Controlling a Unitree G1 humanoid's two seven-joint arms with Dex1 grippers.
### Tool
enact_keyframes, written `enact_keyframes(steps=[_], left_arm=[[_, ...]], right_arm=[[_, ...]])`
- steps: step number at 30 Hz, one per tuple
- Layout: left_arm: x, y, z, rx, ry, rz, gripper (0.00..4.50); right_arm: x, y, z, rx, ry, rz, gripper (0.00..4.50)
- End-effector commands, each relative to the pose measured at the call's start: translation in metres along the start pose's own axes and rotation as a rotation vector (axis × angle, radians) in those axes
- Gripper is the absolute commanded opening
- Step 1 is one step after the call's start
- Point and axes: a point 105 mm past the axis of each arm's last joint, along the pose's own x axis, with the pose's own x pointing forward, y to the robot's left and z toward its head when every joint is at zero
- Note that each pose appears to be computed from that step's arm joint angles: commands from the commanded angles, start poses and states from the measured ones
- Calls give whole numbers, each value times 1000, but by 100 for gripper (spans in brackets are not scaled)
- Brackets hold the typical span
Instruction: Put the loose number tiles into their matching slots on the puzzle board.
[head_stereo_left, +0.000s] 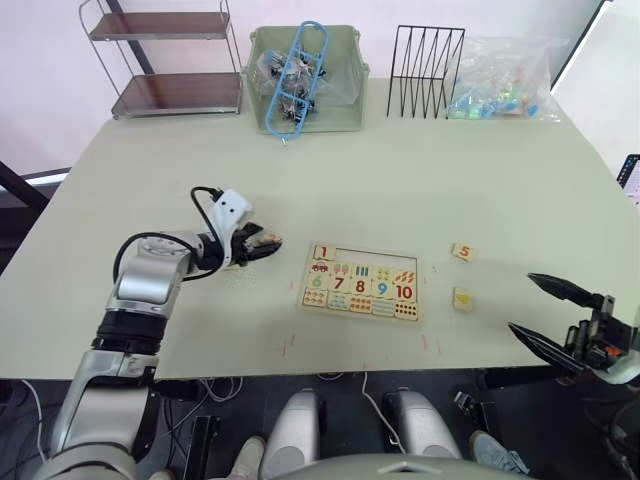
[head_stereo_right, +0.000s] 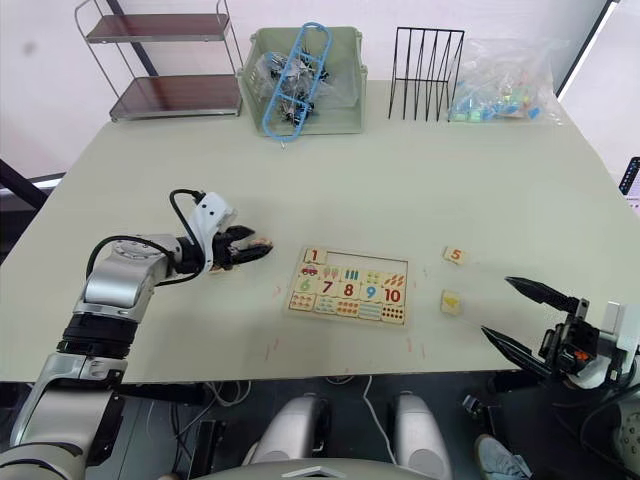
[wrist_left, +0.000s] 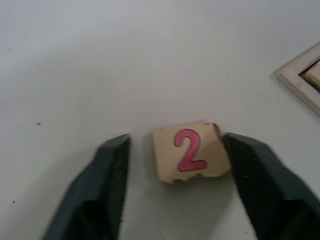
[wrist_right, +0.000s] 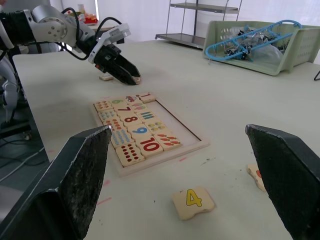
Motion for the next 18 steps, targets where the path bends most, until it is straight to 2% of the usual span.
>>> enact_keyframes(steps=[1, 4, 8, 12, 18], left_arm=[[6, -11, -10, -26, 27, -44, 155], [8, -15, -10, -29, 14, -49, 151], [4, -6, 4, -41, -66, 34, 151], [-20, -1, 26, -109, -161, 127, 151], [-53, -13, 21, -163, -143, 229, 151]], right_arm=[[3, -1, 11, -46, -12, 18, 450], [4, 0, 10, -39, -11, 25, 450], [4, 1, 9, -31, -15, 36, 450], [11, 3, 9, -25, -44, 45, 450], [11, 6, -1, -28, -2, 106, 450]])
